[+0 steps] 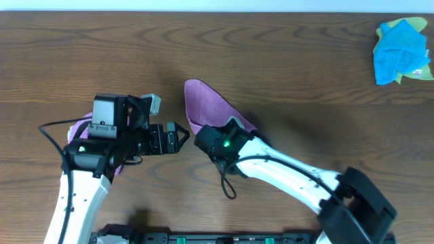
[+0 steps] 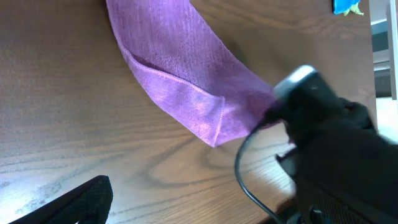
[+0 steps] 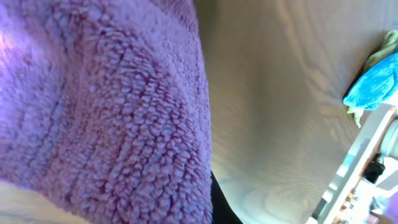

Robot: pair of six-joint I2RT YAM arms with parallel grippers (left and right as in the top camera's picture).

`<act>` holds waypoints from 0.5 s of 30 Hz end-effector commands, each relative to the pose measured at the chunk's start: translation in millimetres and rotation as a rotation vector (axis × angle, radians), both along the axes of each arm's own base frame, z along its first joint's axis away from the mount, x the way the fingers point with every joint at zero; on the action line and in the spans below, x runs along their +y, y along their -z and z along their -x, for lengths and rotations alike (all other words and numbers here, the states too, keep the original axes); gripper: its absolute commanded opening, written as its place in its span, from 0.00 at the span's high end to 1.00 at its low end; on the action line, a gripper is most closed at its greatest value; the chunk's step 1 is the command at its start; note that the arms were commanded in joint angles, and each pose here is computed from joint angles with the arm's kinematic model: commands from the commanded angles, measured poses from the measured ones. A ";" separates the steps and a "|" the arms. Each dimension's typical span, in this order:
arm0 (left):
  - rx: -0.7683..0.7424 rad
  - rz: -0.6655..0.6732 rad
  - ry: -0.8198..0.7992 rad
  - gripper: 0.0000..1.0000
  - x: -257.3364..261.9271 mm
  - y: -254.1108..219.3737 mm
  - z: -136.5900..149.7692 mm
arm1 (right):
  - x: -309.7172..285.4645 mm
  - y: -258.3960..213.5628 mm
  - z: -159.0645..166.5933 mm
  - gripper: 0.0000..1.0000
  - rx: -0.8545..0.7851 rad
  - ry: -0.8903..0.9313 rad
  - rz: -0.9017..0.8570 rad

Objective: Fold the cloth

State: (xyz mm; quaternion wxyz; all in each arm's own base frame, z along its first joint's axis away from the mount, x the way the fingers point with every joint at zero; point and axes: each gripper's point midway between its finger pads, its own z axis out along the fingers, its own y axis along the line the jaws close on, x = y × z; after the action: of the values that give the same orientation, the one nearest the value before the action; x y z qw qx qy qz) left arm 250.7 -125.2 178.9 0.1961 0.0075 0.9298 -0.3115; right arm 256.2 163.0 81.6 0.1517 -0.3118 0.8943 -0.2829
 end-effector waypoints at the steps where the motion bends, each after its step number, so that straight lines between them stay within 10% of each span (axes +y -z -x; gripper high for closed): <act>1: 0.032 -0.036 -0.082 0.05 8.6 4.0 -10.0 | 2.5 -25.2 -9.9 0.99 -0.093 0.041 -0.066; 15: 0.267 0.136 -0.391 0.05 2.9 20.9 -40.0 | 3.2 -47.2 -9.6 0.99 -0.181 0.132 -0.192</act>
State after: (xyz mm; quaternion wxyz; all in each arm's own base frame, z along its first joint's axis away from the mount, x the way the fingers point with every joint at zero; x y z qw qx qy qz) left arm 284.1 -119.6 157.4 0.1473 -0.1853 0.9185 -0.3168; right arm 259.7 166.4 114.5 0.2139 -0.2457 0.9140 -0.2418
